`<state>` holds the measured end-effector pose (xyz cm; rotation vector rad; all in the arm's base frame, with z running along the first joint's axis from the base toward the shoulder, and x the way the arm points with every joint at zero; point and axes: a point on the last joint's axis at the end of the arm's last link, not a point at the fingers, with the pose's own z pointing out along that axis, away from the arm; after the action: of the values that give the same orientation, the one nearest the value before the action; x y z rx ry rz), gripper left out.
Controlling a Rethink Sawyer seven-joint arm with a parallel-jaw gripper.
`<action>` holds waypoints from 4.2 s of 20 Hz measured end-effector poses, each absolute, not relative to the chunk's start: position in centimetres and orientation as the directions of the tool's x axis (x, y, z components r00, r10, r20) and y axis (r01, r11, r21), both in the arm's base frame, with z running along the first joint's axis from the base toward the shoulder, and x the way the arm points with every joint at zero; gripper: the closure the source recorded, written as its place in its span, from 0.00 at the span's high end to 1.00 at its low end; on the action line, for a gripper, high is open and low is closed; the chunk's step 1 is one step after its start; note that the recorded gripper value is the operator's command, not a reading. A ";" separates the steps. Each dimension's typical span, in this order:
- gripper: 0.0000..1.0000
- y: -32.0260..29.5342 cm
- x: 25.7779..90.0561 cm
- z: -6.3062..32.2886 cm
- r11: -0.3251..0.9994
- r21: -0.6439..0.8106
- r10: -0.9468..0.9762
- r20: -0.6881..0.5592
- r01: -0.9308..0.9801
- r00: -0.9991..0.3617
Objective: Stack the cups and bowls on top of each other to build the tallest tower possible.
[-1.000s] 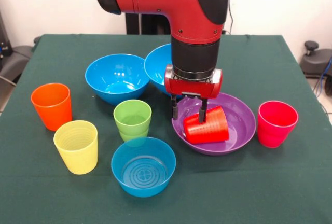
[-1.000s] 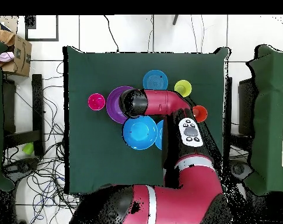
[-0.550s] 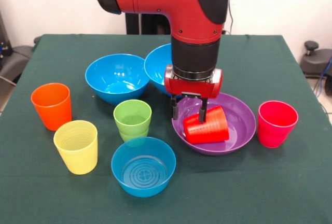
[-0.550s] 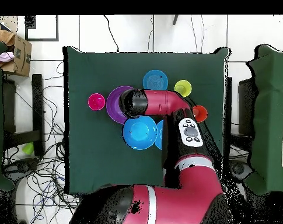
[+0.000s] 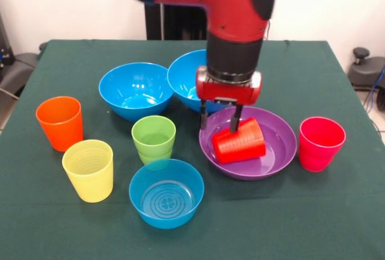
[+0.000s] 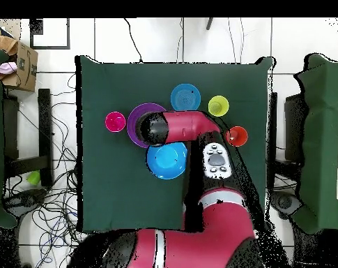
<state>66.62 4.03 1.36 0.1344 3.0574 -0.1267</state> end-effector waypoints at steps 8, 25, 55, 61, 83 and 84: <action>1.00 11.5 64.1 5.6 0.922 -0.315 -0.275 -0.123 -0.225 -0.954; 1.00 16.7 59.8 10.7 0.600 -0.630 -0.650 -0.024 -0.493 -0.760; 1.00 18.0 55.5 2.6 0.323 -0.828 -0.741 0.080 -0.458 -0.667; 1.00 18.5 55.5 1.4 0.385 -0.816 -0.704 0.043 -0.432 -0.709; 1.00 19.8 59.6 -0.3 0.612 -0.749 -0.518 -0.137 -0.253 -0.845; 1.00 19.8 59.6 -0.4 0.614 -0.748 -0.515 -0.138 -0.252 -0.846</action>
<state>59.60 19.85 -0.45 -0.6177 2.5017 -1.0823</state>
